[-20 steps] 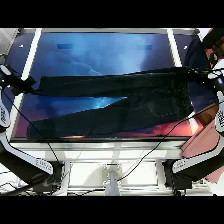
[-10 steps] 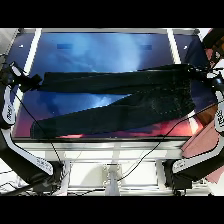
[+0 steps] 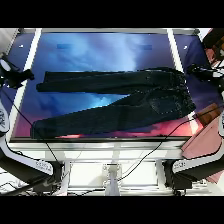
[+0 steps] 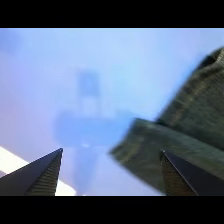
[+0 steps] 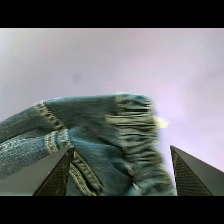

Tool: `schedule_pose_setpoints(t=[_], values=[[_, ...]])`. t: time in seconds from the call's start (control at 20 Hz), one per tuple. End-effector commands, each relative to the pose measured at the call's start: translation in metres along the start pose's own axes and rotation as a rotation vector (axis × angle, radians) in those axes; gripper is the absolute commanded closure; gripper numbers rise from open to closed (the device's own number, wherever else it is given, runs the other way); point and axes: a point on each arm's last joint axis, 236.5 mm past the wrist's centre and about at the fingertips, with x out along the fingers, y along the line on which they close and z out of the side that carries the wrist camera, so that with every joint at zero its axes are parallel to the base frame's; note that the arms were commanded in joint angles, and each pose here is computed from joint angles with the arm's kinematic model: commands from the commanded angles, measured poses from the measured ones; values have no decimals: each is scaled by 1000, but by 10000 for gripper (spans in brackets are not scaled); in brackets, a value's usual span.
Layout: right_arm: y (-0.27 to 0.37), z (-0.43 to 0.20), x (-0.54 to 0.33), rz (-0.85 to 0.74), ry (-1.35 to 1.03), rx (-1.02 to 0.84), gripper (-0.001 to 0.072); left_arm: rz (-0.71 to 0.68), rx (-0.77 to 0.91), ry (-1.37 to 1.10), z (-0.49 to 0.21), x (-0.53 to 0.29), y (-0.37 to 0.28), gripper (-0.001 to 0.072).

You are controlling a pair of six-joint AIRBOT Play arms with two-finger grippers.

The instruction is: Fold the clothes and pants, and hang the long-sleeved shirts on hangers.

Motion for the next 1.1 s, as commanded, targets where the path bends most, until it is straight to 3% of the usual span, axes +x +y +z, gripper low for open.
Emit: schedule_pose_setpoints(t=[0.0,0.05,0.25,0.3,0.45,0.85,0.9,1.05], values=[[-34,2,-49,-69,59,45,63,129,31,-105,26,-66,48,134],[-51,-8,-65,-97,110,84,89,148,45,-135,32,-84,60,227],[-92,-100,-126,-114,504,299,119,174,74,-242,49,-146,85,237],[-96,-121,-138,-105,583,333,160,180,81,-249,49,-155,89,237],[-97,-166,-149,-65,715,382,162,193,70,-208,37,-160,97,238],[-86,-221,-106,-2,686,466,171,185,69,49,-39,-101,101,237],[-86,-222,-102,8,675,465,220,188,68,82,-50,-94,102,237],[-86,-220,-86,31,636,483,225,193,72,177,-81,-78,106,238]])
